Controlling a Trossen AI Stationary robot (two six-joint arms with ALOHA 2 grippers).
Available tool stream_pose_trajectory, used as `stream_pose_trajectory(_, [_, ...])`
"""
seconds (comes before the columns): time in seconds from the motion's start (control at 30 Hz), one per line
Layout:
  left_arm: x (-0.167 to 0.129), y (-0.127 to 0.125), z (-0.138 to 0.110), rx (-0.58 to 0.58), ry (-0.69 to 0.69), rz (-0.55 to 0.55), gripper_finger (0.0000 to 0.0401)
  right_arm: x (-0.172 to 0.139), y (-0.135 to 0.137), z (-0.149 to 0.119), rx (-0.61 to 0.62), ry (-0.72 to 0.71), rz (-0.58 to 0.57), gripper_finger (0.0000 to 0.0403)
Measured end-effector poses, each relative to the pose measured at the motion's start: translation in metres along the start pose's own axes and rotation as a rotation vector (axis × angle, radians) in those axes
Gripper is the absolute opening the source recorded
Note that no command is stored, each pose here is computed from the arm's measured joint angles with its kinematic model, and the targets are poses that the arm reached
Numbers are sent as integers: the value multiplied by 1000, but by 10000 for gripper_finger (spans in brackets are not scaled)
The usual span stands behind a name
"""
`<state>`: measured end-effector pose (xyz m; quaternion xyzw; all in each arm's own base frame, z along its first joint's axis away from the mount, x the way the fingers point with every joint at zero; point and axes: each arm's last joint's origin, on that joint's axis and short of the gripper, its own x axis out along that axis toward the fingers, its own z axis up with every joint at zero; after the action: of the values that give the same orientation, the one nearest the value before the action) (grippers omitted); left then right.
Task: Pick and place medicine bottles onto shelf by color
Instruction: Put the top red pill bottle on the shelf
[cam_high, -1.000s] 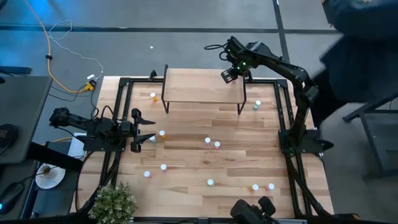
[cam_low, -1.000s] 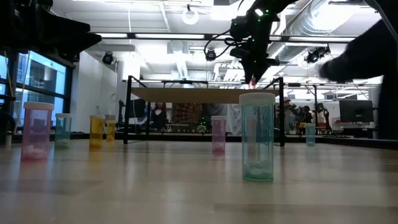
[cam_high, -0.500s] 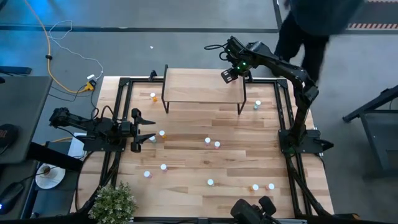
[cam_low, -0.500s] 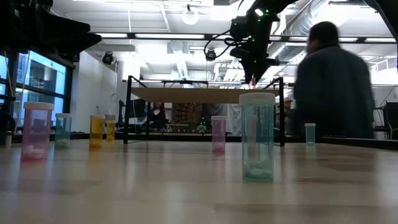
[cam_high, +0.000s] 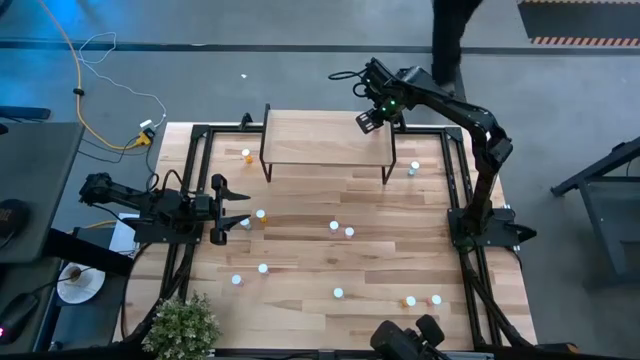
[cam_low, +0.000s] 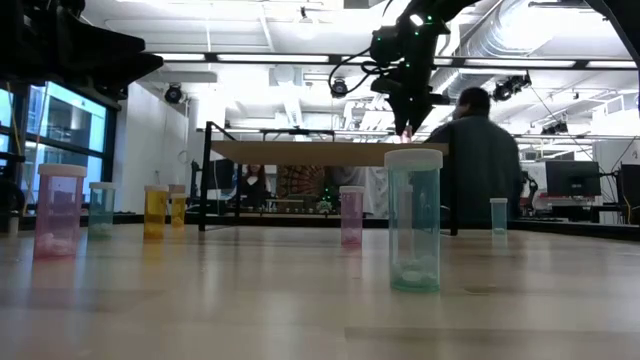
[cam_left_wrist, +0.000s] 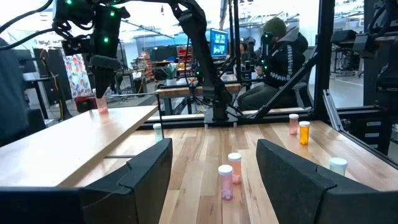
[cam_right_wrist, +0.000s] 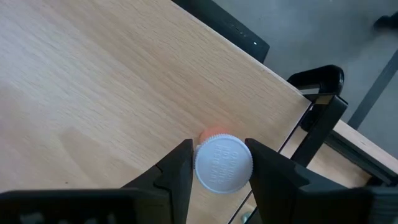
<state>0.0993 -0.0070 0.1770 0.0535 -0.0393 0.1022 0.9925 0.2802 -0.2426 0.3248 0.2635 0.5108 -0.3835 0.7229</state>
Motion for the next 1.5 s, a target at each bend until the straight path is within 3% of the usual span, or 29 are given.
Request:
stream_pose_trajectory(1.3, [0,0,0,0,0,0,225,0,-1,0,-9,-1,-23,136])
stream_pose_trajectory(1.5, [0,0,0,0,0,0,225,0,-1,0,1,-3,-26,163])
